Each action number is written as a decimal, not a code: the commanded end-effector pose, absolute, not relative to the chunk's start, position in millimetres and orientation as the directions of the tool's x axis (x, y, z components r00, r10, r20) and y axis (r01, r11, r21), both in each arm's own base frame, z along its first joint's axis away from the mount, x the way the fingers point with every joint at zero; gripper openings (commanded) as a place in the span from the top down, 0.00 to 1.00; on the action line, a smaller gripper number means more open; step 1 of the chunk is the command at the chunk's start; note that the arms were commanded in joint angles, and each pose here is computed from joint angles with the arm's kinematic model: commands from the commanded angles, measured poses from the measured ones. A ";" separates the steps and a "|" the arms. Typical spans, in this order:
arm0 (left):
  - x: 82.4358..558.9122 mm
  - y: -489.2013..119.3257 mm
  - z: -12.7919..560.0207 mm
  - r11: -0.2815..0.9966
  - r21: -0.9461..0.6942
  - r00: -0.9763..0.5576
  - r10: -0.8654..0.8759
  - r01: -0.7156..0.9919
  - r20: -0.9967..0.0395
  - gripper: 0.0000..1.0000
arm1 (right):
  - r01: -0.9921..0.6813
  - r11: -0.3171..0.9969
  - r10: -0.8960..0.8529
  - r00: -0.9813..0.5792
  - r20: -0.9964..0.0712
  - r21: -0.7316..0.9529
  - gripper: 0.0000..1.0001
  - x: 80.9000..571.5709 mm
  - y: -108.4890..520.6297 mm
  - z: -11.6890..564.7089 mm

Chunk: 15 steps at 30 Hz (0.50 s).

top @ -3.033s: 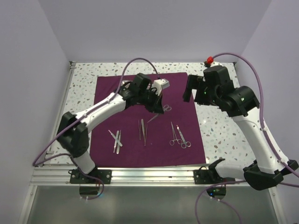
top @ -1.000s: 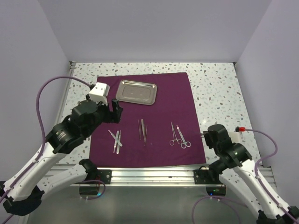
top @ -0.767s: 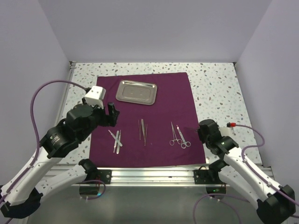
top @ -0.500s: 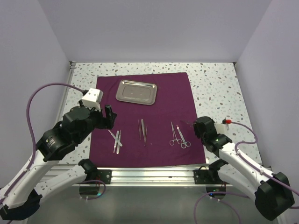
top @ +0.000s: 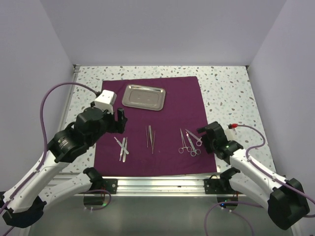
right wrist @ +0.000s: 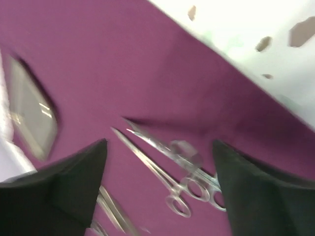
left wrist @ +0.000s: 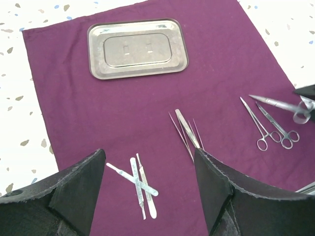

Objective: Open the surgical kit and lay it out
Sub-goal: Place the medical item in the surgical kit, then reset both arms

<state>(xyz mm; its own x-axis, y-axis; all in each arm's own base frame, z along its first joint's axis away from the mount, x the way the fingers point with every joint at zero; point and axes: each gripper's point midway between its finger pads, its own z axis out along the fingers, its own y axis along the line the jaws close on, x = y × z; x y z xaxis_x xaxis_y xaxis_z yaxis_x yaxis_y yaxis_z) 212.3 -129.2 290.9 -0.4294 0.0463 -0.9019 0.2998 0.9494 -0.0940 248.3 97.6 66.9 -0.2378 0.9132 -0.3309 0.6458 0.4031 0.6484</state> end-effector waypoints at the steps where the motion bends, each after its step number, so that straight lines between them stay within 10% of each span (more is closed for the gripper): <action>1: 221.7 -140.7 297.9 0.941 -0.125 -0.393 0.010 0.314 -0.919 0.24 | 0.668 0.518 0.855 -0.396 -0.334 0.535 0.02 217.1 99.6 53.5; 15: 245.7 -164.3 302.9 0.941 -0.148 -0.398 -0.016 0.304 -0.917 0.23 | 0.536 0.632 0.775 -0.452 -0.442 0.560 0.02 207.2 89.3 174.7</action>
